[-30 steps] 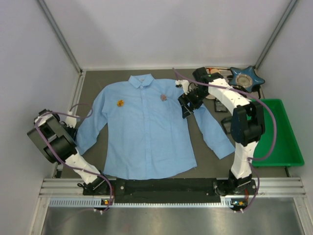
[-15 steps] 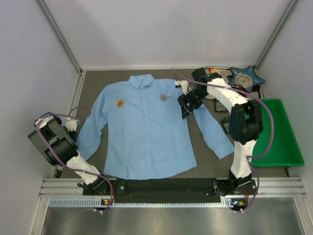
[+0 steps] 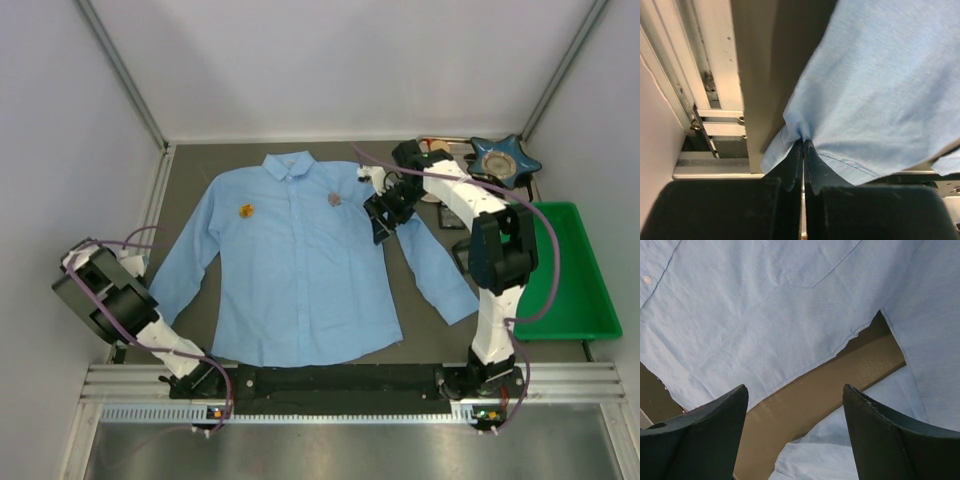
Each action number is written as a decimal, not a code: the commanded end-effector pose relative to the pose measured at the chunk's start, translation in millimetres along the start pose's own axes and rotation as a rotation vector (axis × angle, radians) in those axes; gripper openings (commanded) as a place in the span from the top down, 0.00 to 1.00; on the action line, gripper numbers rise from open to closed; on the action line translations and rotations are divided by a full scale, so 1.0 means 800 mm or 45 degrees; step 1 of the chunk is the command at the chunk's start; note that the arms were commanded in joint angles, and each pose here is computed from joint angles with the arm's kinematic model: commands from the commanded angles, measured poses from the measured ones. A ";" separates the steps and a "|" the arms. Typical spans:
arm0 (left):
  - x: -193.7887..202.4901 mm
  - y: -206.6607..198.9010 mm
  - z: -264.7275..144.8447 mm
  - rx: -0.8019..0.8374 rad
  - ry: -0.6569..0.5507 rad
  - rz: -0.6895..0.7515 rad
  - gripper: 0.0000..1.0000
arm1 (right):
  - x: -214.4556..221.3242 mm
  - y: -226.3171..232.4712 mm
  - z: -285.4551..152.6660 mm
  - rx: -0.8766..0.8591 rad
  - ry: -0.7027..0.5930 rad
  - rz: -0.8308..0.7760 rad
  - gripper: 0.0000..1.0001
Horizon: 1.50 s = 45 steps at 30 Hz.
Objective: Pin the brooch onto the clothing
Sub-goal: Flatten out the clothes at the center of the board.
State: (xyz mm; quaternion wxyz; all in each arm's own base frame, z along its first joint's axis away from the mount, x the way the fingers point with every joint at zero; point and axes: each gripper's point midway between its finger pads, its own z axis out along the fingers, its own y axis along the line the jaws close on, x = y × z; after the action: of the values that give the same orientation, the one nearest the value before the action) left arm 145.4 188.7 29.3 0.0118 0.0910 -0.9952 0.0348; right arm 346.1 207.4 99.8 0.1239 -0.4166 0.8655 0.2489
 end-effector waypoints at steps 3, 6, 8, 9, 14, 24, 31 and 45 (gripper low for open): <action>-0.044 0.021 -0.017 -0.006 -0.129 0.001 0.77 | 0.002 0.006 -0.013 0.035 -0.009 -0.069 0.24; -0.073 -0.013 -0.046 0.111 -0.289 0.108 0.57 | 0.008 -0.002 -0.028 0.079 -0.021 -0.036 0.24; -0.092 -0.042 -0.071 0.171 -0.401 0.211 0.50 | 0.016 -0.009 -0.038 0.109 -0.025 0.006 0.24; -0.105 -0.062 -0.077 0.173 -0.422 0.287 0.49 | 0.018 -0.013 -0.050 0.140 -0.043 0.019 0.24; -0.164 -0.155 -0.108 0.265 -0.626 0.514 0.45 | 0.035 -0.048 -0.081 0.304 -0.055 0.109 0.23; -0.232 -0.332 -0.067 0.525 -0.602 0.834 0.51 | 0.029 -0.131 -0.071 0.545 -0.087 0.221 0.26; -0.251 -0.341 -0.035 0.545 -0.523 0.726 0.52 | 0.025 -0.145 -0.043 0.494 -0.073 0.251 0.37; -0.253 -0.337 -0.039 0.523 -0.524 0.653 0.55 | 0.011 -0.062 0.016 0.239 -0.023 0.157 0.64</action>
State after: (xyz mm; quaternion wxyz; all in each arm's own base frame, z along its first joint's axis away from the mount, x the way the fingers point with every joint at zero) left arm 380.1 -38.7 52.3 -0.1852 -0.1646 -0.9429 0.2225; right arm 385.4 165.2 64.6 0.1524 -0.3356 0.9135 0.1725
